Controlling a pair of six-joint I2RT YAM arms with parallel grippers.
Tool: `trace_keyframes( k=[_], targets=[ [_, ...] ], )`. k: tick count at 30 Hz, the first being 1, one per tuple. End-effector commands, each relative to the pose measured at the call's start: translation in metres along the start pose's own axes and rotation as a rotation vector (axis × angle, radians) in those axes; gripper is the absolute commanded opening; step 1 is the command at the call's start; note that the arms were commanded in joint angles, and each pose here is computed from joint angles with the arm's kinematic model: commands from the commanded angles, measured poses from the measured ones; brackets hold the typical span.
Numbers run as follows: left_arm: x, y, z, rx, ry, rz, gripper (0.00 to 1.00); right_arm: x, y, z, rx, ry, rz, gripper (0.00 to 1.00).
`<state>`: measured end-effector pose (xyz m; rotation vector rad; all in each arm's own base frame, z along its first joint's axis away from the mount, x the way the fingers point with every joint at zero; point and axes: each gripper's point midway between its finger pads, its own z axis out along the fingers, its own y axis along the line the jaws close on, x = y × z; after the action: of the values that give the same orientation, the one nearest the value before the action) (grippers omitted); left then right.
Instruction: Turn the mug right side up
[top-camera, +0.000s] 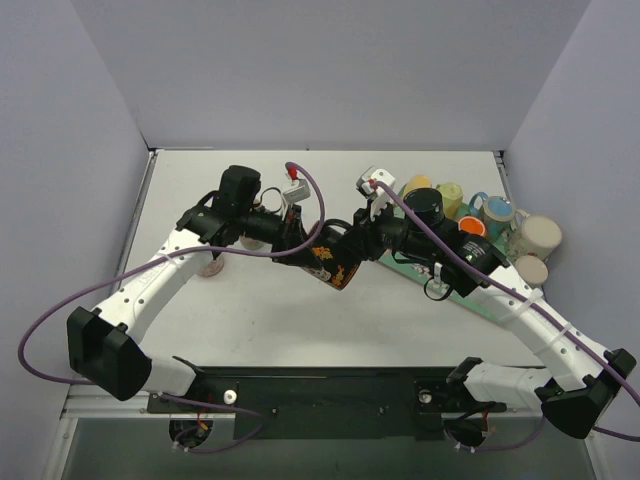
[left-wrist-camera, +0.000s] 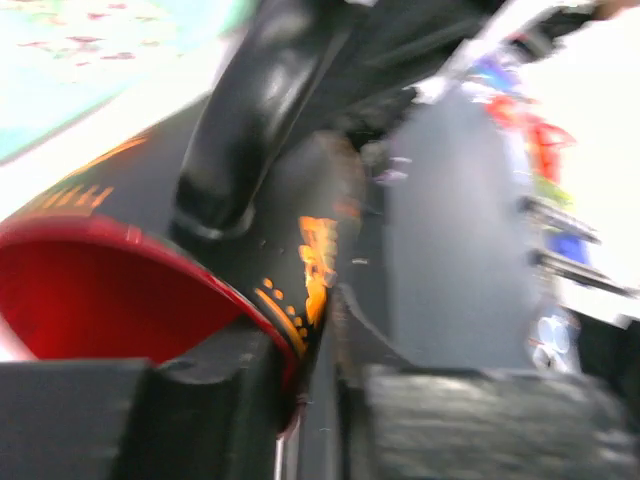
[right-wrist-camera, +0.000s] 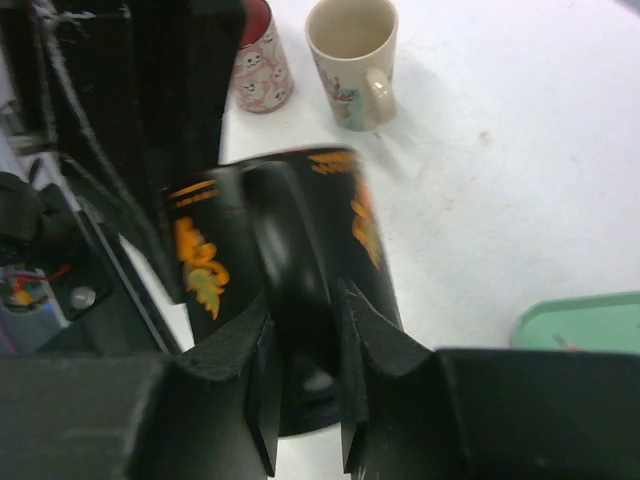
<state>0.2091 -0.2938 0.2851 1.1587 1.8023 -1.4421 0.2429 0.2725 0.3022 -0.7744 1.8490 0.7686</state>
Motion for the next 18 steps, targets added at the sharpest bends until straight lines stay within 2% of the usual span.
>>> trace_keyframes(
  k=[1, 2, 3, 6, 7, 8, 9, 10, 13, 18],
  targets=[
    [-0.016, -0.019, -0.005, 0.005, -0.032, 0.077, 0.05, -0.074, 0.009, -0.019, -0.014, -0.264, -0.072, 0.00],
    [-0.018, -0.012, -0.007, -0.042, -0.029, 0.104, 0.00, -0.067, 0.004, -0.017, -0.003, -0.250, -0.067, 0.00],
    [-0.017, -0.013, -0.009, -0.062, -0.023, 0.106, 0.00, -0.064, 0.002, -0.016, 0.008, -0.243, -0.064, 0.00],
    [-0.014, 0.015, -0.021, -0.261, -0.005, 0.127, 0.00, -0.038, -0.008, -0.007, 0.034, -0.182, -0.048, 0.03],
    [-0.005, 0.030, -0.028, -0.364, 0.032, 0.107, 0.00, -0.027, -0.012, -0.005, 0.052, -0.146, -0.044, 0.35],
    [-0.003, 0.038, -0.035, -0.421, 0.060, 0.140, 0.00, -0.011, -0.022, -0.003, 0.098, -0.096, -0.038, 0.46],
    [0.012, 0.056, -0.047, -0.528, 0.138, 0.148, 0.00, -0.002, -0.027, -0.001, 0.122, -0.066, -0.031, 0.71],
    [0.021, 0.063, -0.054, -0.568, 0.188, 0.158, 0.00, 0.010, -0.038, -0.003, 0.183, -0.027, -0.024, 0.76],
    [0.068, 0.086, -0.089, -0.737, 0.420, 0.168, 0.00, 0.032, -0.055, -0.008, 0.276, 0.045, -0.019, 0.78],
    [0.129, 0.102, -0.134, -0.921, 0.623, 0.163, 0.00, 0.051, -0.067, -0.017, 0.349, 0.077, -0.025, 0.79]
  ],
)
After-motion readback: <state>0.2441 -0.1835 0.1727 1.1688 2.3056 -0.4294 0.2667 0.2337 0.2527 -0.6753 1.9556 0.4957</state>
